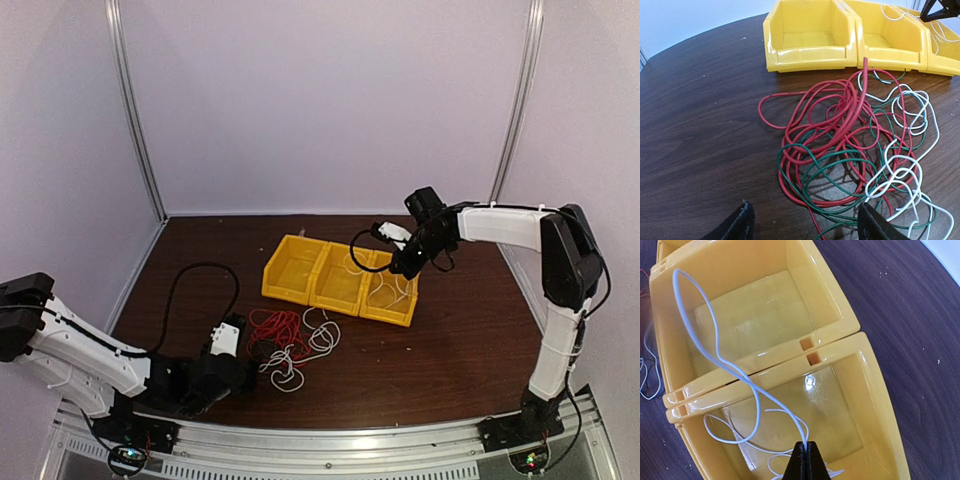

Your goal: Untangle the cables

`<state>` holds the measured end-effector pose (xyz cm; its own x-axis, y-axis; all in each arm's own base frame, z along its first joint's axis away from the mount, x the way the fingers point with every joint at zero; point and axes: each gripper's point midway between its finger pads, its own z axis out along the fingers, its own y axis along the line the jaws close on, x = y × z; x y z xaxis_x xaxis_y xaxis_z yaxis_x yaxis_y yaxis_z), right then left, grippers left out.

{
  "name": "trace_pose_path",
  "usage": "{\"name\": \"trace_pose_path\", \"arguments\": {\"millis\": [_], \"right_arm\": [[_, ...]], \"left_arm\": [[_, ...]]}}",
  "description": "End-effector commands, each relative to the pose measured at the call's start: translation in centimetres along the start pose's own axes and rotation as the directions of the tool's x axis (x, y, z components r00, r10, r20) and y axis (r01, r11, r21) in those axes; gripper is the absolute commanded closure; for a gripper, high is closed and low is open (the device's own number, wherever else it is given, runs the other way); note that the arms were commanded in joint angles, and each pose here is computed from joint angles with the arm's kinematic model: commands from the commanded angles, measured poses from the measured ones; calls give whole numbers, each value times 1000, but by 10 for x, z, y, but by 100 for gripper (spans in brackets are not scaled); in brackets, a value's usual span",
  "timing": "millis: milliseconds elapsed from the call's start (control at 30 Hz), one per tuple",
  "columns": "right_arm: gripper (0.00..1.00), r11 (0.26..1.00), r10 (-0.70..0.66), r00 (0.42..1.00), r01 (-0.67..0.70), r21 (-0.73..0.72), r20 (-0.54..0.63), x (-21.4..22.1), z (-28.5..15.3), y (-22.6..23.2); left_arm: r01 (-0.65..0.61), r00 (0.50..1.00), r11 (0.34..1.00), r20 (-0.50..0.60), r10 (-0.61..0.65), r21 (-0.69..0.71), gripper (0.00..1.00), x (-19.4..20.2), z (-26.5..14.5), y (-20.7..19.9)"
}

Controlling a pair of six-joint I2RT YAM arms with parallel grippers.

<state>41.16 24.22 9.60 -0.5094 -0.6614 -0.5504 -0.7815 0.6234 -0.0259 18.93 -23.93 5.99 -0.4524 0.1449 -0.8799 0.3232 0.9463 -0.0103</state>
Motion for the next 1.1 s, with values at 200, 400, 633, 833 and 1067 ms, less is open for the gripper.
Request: {"name": "trace_pose_path", "arguments": {"millis": [200,400,633,833,1067], "right_arm": [[100,999,-25,989,30,31,-147,12,32,10],[100,1000,12,982,-7,28,-187,22,48,16],[77,997,-13,991,23,75,-131,2,-10,13],[63,994,-45,992,56,93,-115,-6,-49,14],[56,986,-159,986,156,-58,-42,-20,-58,49]], "left_arm": [[34,999,999,33,-35,25,28,-10,-1,-8],[47,998,998,27,-48,34,29,-9,-2,-8],[35,999,999,38,-36,29,28,-13,-1,-10],[40,999,999,28,-41,32,29,-11,0,-12],[39,999,998,27,-40,39,28,-12,-1,-12]]}}
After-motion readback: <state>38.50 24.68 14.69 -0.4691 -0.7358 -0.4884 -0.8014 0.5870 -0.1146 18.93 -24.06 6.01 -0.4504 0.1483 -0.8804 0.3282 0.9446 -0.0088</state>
